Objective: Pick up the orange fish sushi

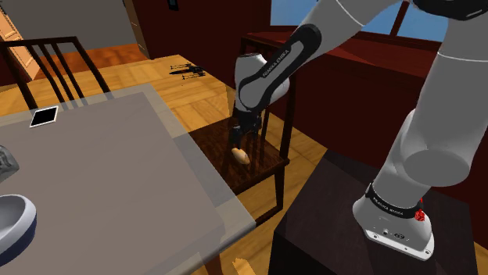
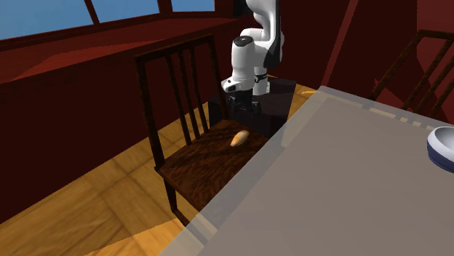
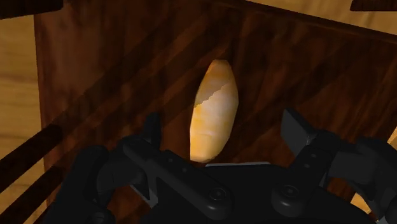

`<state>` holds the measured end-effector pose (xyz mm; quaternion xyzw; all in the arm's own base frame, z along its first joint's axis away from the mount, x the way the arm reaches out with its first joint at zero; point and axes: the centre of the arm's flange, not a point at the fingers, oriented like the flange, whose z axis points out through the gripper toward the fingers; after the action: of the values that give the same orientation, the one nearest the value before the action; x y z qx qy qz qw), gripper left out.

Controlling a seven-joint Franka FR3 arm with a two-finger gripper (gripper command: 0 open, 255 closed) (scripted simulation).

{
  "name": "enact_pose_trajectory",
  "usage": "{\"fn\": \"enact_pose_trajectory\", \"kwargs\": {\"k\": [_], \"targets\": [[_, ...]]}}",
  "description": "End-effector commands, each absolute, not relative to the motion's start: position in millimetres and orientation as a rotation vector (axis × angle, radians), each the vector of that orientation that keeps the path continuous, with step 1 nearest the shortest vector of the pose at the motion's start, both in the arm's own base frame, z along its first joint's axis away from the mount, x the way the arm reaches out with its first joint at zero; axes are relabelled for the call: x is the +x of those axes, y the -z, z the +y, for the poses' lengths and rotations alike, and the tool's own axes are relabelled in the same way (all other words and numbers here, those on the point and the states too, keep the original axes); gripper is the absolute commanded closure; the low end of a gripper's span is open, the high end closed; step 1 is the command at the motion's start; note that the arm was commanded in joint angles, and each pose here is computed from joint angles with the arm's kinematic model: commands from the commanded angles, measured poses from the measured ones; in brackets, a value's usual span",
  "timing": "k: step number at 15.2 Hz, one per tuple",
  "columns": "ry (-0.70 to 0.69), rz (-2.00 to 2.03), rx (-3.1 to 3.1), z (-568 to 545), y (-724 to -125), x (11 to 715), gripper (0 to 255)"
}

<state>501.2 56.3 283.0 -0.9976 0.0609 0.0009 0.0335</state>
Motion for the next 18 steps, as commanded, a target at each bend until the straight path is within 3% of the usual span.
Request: {"fn": "enact_pose_trajectory", "kwargs": {"k": [1,12,13,18], "targets": [[-0.006,0.197,-3.071,60.1,-258.4,512.2,0],[-0.009,0.203,-3.073,63.6,-200.8,521.7,0],[-0.009,0.203,-3.073,63.5,-200.3,522.3,255],[-0.01,0.203,-3.073,63.1,-200.4,522.0,255]]}}
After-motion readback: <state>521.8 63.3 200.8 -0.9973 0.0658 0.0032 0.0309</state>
